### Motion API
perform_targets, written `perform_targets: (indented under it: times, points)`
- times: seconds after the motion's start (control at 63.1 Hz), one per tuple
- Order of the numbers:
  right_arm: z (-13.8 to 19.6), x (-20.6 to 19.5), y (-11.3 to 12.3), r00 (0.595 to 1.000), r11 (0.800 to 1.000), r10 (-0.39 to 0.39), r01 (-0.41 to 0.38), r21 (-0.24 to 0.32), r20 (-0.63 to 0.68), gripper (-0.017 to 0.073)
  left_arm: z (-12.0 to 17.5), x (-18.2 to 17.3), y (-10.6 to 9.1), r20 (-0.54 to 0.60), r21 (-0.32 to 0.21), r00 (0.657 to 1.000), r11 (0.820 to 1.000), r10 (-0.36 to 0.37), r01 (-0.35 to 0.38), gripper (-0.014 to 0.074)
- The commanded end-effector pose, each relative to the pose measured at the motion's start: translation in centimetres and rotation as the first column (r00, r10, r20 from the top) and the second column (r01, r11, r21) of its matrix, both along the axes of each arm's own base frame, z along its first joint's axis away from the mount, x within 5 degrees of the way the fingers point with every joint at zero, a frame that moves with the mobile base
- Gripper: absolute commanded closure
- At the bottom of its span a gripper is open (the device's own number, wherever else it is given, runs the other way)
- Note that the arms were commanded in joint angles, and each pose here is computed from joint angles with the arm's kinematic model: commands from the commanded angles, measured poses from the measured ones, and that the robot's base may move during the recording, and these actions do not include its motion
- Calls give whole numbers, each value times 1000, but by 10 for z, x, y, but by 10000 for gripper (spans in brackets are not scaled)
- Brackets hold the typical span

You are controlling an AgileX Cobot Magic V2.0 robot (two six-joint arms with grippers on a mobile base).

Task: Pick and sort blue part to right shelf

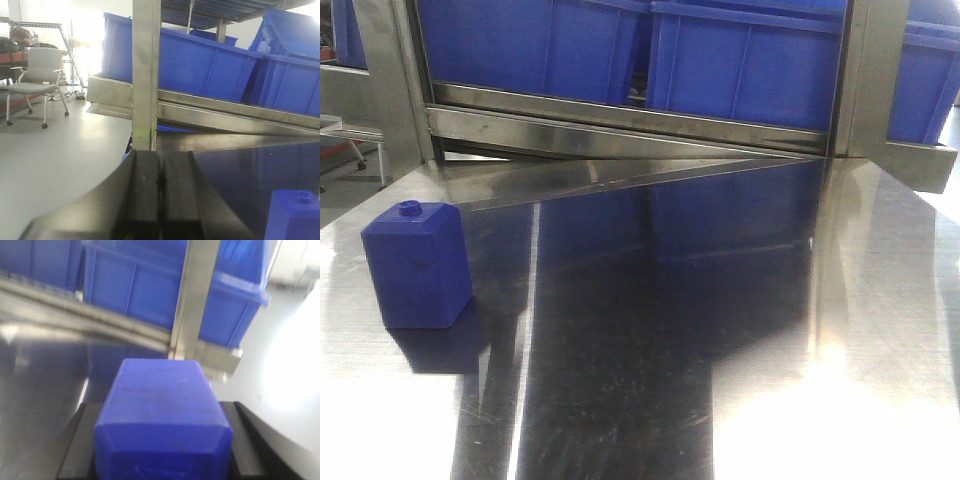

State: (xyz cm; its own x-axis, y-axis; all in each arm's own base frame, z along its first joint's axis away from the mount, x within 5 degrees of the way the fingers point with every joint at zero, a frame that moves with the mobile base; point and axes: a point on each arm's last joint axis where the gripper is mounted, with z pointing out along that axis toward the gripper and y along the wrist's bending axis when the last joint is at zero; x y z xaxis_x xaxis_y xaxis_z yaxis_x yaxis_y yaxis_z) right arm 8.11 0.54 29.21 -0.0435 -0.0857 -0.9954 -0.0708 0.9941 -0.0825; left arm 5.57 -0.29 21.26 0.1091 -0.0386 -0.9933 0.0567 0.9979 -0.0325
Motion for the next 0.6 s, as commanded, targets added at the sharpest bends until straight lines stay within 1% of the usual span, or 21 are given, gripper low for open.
perform_targets:
  times: [0.0,0.143,0.586]
  points:
    - [20,-11,-1,988,1000,-5,6,-6,151,135,2,-2,0,85,-13,996,1000,-1,3,458]
    - [19,-19,-2,987,1000,-5,5,0,158,135,2,-2,0,85,-13,996,1000,-1,3,458]
    - [19,-19,-2,987,1000,-5,5,0,160,135,2,-2,0,85,-13,996,1000,-1,3,458]
